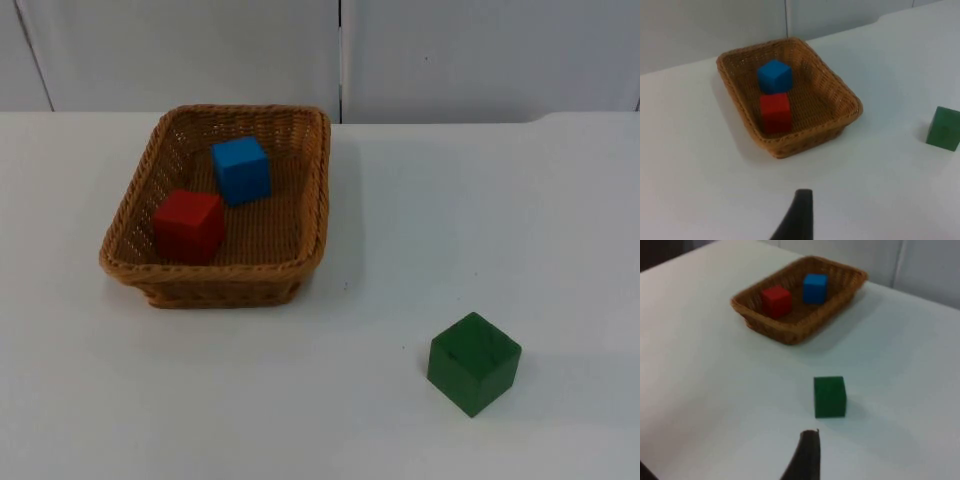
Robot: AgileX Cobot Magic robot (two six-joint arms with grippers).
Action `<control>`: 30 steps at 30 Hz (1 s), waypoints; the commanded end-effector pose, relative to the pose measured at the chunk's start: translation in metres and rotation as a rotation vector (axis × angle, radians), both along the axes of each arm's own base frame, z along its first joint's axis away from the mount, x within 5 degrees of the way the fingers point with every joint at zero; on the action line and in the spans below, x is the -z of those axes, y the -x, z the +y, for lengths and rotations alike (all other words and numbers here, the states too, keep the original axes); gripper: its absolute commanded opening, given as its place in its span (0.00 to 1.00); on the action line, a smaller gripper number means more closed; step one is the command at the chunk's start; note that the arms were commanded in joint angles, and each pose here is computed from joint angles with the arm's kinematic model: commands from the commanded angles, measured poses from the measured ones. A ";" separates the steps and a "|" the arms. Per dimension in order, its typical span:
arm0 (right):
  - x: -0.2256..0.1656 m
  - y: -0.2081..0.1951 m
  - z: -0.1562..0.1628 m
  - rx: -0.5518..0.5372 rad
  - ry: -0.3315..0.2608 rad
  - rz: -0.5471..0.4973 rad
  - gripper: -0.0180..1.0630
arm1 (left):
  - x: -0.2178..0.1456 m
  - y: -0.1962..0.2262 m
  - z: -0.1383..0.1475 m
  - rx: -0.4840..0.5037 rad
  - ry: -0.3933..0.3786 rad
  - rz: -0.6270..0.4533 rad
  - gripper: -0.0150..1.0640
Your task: Pick up one cube with each hand and place exactly two cubes into the same basket, leaving the remaining cube outside.
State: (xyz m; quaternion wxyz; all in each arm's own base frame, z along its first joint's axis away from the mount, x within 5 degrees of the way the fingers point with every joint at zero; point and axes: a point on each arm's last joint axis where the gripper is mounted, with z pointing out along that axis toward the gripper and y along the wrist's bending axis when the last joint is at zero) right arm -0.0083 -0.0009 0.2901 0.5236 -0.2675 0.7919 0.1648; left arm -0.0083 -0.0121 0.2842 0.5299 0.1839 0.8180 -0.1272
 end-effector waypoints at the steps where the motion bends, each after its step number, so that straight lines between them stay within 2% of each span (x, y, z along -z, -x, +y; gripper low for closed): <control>1: 0.003 0.000 -0.002 0.022 -0.002 0.030 0.71 | 0.003 0.002 0.004 -0.015 -0.047 0.019 0.80; 14: 0.010 -0.001 -0.001 0.018 0.019 0.068 0.71 | 0.008 0.000 0.003 -0.020 -0.050 0.049 0.80; 30: 0.010 -0.001 -0.001 0.019 0.021 0.067 0.72 | 0.008 0.000 0.003 -0.020 -0.050 0.049 0.80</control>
